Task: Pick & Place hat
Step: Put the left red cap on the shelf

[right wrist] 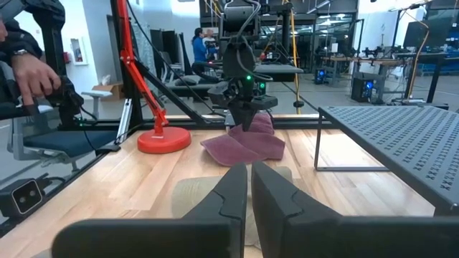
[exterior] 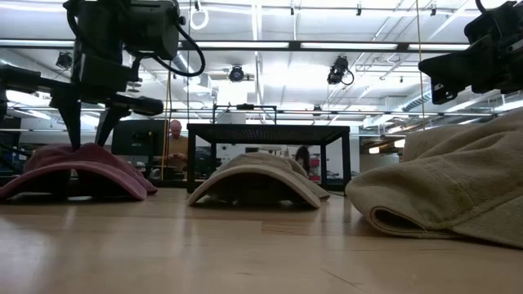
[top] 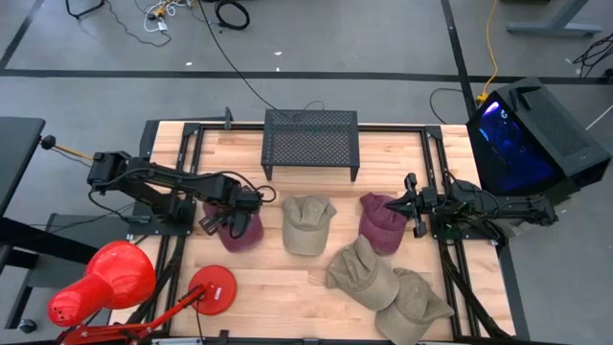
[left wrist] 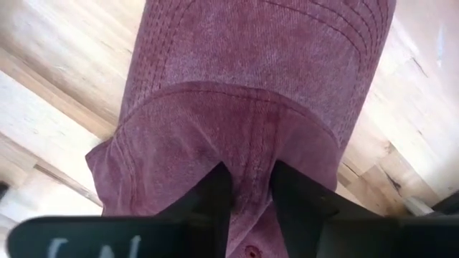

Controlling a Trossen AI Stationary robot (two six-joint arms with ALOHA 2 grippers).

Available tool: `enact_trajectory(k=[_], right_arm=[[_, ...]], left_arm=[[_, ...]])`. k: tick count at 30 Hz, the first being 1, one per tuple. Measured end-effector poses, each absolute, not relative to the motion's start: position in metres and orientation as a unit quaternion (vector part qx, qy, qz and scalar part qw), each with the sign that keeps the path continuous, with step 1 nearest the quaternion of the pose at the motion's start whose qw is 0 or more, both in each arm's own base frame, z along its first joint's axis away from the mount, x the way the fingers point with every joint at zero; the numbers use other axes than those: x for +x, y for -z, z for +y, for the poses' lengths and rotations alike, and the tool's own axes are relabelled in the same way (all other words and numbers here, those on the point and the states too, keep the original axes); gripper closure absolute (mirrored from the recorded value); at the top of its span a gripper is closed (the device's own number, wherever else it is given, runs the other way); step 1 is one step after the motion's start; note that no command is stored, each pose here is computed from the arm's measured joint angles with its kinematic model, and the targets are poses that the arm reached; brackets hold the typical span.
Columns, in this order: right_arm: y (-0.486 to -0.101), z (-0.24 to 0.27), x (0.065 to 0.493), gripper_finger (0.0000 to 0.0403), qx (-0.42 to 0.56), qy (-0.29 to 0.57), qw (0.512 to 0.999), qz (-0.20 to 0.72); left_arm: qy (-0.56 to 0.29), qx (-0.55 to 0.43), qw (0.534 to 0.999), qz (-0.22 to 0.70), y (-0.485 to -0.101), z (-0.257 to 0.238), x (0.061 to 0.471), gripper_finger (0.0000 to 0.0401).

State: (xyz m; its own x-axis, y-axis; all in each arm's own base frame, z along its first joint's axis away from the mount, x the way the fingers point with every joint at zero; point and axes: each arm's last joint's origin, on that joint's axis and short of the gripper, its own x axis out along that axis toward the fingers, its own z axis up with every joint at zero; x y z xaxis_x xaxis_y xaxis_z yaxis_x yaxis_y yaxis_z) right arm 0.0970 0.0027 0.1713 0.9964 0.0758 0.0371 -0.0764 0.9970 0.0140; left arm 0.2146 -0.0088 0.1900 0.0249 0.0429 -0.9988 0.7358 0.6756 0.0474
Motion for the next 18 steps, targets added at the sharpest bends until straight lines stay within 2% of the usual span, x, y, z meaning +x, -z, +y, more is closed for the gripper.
enact_trajectory(k=[18], right_arm=[[-0.1713,0.0027,0.097,0.0376,0.008,-0.038,0.999,-0.018]], left_arm=[[0.264,0.304,0.65,0.645,-0.19,-0.0089,0.215,0.0382]])
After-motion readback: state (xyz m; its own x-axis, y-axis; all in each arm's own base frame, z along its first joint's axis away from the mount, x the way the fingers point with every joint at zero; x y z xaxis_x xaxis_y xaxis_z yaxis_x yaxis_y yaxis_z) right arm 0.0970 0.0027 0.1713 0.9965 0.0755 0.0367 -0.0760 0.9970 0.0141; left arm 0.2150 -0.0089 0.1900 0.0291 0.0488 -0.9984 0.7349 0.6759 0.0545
